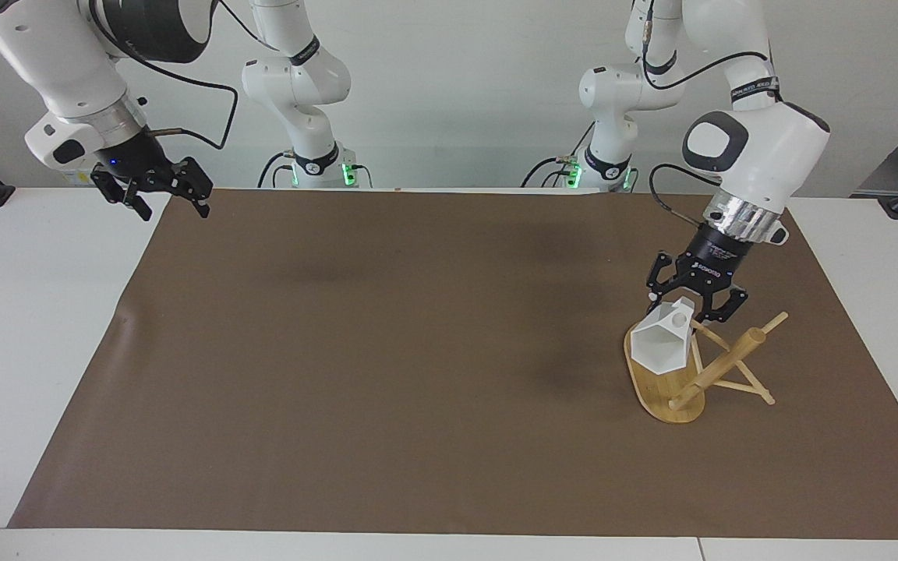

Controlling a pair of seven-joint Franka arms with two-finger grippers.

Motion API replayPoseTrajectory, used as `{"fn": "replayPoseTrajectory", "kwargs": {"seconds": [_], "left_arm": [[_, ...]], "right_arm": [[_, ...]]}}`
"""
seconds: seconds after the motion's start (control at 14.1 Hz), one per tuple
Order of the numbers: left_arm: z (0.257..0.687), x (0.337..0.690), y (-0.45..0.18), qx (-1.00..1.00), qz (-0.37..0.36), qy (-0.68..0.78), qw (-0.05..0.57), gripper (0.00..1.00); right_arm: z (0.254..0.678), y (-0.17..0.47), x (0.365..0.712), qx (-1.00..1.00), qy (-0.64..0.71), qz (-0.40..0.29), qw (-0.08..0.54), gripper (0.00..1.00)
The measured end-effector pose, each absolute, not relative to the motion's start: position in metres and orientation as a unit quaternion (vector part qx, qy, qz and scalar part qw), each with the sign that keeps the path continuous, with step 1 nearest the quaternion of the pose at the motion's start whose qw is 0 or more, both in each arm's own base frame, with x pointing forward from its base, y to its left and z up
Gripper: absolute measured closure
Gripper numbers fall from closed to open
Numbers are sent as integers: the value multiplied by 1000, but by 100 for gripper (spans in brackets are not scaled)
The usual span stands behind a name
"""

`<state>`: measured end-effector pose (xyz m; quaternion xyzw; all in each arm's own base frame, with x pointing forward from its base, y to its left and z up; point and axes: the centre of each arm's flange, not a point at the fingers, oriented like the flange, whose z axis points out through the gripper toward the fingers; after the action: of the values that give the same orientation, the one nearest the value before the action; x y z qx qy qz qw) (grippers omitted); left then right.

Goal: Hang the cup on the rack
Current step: 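Lower the cup onto a mug tree peg with the left gripper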

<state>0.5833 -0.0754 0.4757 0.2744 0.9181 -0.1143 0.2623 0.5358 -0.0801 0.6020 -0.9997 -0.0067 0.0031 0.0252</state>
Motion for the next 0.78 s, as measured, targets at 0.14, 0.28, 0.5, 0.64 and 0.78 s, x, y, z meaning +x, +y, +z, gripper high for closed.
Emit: {"fn": "replayPoseTrajectory", "kwargs": {"seconds": [0.14, 0.28, 0.5, 0.64, 0.78], "left_arm": [[473, 585, -74, 261, -116, 922, 263, 31], [472, 588, -73, 236, -115, 926, 270, 31], [468, 590, -72, 219, -117, 930, 271, 31], [467, 591, -72, 210, -120, 932, 269, 31], [465, 590, -75, 205, -123, 934, 267, 31]], "right_arm": [[603, -80, 536, -1000, 13, 0, 25, 0], [605, -79, 536, -999, 48, 0, 25, 0], [605, -74, 537, -999, 47, 0, 25, 0], [605, -73, 537, -999, 44, 0, 25, 0], [605, -74, 537, -999, 45, 0, 25, 0]]}}
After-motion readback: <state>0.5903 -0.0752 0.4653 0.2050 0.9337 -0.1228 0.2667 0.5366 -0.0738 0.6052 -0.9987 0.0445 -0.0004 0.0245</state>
